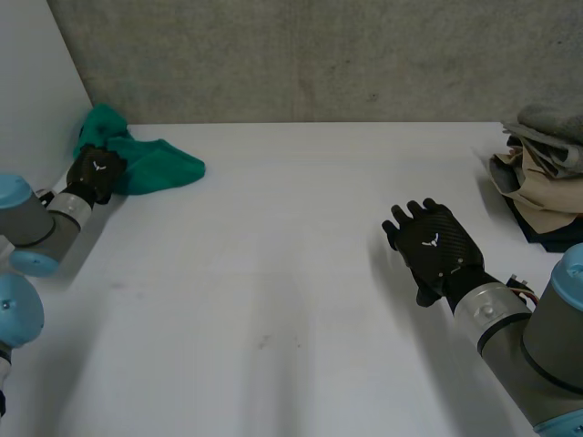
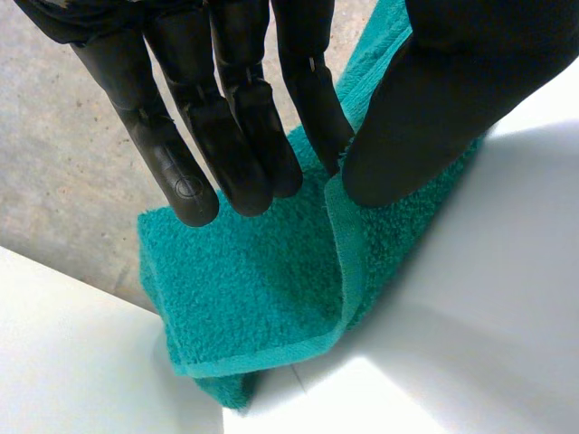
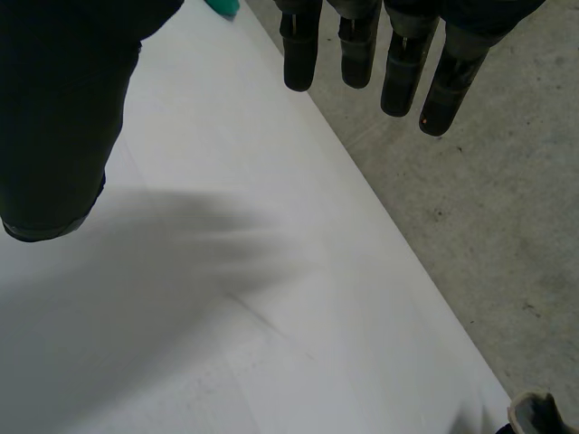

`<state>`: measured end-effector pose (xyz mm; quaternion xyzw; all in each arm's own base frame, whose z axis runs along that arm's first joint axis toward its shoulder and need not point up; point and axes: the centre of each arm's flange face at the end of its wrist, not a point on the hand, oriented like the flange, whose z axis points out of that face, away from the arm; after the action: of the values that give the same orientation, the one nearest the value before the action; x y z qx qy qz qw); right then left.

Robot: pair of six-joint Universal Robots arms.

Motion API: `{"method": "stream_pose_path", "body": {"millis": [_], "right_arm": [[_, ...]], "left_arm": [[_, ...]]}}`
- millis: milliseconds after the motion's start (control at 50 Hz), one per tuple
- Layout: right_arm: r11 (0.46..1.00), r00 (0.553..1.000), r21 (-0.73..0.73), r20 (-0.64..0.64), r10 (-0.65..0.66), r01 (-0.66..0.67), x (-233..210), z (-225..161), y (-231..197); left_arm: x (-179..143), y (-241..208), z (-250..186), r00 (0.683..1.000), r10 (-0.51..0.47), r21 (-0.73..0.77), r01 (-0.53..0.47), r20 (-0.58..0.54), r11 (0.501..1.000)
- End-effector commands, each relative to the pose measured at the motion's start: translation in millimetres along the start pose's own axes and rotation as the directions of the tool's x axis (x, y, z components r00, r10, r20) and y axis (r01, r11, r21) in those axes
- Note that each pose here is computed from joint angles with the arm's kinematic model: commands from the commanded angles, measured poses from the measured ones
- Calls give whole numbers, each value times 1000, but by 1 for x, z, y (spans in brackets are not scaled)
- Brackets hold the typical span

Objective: Fold the laundry.

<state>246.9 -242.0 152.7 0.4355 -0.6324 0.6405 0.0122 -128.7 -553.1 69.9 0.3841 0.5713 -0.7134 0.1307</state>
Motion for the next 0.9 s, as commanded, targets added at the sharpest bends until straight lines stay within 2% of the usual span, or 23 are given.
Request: {"method": "stream_pose_path", "body": {"millis": [20,180,260,340,400,480,560,620,660,720,740,800,820,880,900], "right_arm": [[1000,1000,0,-2,0,0,1,0,0],[1000,1000,-8,-4,0,0,1,3,3],[1000,1000,-9,-3,-1,1,1,3,4],[1000,1000,-11,-5,-1,1,2,3,4],[1000,1000,-11,-5,-1,1,2,3,4],[1000,1000,-13,-7,-1,1,2,3,4],[1000,1000,-19,-29,2,-2,9,3,6],[1000,999,-25,-54,3,-5,17,3,7],[1000,996,-22,-90,3,-5,28,4,6],[999,988,-34,-157,7,-13,48,6,9],[999,985,-39,-170,10,-17,53,6,10],[999,978,-48,-206,14,-24,66,8,13],[999,977,-47,-211,15,-25,68,9,13],[998,973,-53,-228,12,-25,74,10,15],[998,973,-53,-233,10,-23,76,10,15]], "left_arm": [[0,-1,3,999,42,27,-43,19,999],[5,-13,1,993,117,39,-118,15,992],[-9,-36,-4,992,122,52,-123,21,991],[-22,-90,-9,991,123,134,-129,56,982],[-23,-120,-15,995,84,179,-92,53,979],[-19,-176,-30,1000,-9,248,7,6,969],[-11,-229,-54,993,-101,300,115,-65,947],[-2,-278,-81,975,-170,341,209,-140,917],[12,-311,-105,952,-219,360,286,-215,888],[31,-338,-129,917,-257,360,360,-304,861],[50,-350,-146,883,-285,338,415,-372,845],[82,-369,-171,824,-304,310,483,-478,819],[104,-383,-188,779,-308,292,522,-547,801],[136,-400,-212,721,-299,271,560,-625,783],[157,-402,-221,696,-298,243,566,-653,787]]}}
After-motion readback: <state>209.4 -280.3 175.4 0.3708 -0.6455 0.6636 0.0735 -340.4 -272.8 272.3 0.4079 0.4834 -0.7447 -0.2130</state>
